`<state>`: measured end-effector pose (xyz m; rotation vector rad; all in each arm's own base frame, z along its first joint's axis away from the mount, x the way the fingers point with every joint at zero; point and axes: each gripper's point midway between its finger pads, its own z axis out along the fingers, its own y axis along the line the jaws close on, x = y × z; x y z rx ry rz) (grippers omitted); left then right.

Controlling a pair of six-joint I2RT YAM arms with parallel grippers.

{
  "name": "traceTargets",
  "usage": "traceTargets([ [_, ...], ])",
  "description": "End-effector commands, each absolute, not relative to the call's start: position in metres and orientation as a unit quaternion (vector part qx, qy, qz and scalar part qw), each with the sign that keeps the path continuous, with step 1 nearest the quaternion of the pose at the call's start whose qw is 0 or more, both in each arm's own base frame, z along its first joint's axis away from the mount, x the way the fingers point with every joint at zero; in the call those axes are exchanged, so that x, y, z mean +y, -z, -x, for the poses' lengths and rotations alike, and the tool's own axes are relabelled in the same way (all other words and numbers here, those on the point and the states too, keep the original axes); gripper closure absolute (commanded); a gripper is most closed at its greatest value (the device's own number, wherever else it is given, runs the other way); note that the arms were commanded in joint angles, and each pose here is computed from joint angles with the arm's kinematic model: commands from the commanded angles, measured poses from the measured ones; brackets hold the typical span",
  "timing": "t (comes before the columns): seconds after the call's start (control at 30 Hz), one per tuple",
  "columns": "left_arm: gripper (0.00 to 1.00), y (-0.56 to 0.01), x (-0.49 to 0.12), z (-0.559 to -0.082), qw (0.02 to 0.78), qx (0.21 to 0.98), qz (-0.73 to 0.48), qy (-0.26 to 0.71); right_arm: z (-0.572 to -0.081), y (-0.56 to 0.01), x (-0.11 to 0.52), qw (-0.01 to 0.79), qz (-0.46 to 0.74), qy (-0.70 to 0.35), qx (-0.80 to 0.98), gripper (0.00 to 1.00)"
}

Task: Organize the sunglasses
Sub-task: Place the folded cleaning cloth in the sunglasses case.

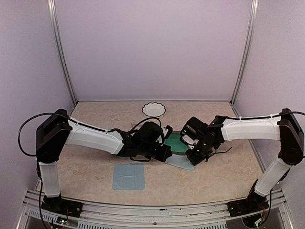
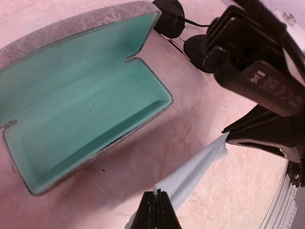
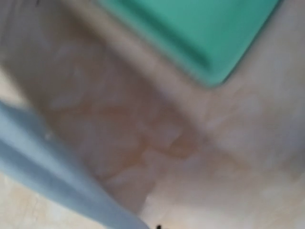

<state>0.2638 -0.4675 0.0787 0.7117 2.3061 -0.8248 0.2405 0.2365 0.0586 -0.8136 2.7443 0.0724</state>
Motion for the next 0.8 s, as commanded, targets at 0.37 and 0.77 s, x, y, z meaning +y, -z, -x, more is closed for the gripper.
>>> traceTargets([
  [0.37, 1.0, -0.121, -0.447, -0.311, 0.358, 0.856, -0.216, 0.303, -0.294, -0.08, 0.241, 0.166, 0.299, 0.011, 0.94, 1.0],
  [0.77, 1.0, -0.114, -0.438, -0.336, 0.357, 0.865, -0.189, 0.297, -0.323, -0.086, 0.248, 0.182, 0.289, 0.023, 0.94, 1.0],
])
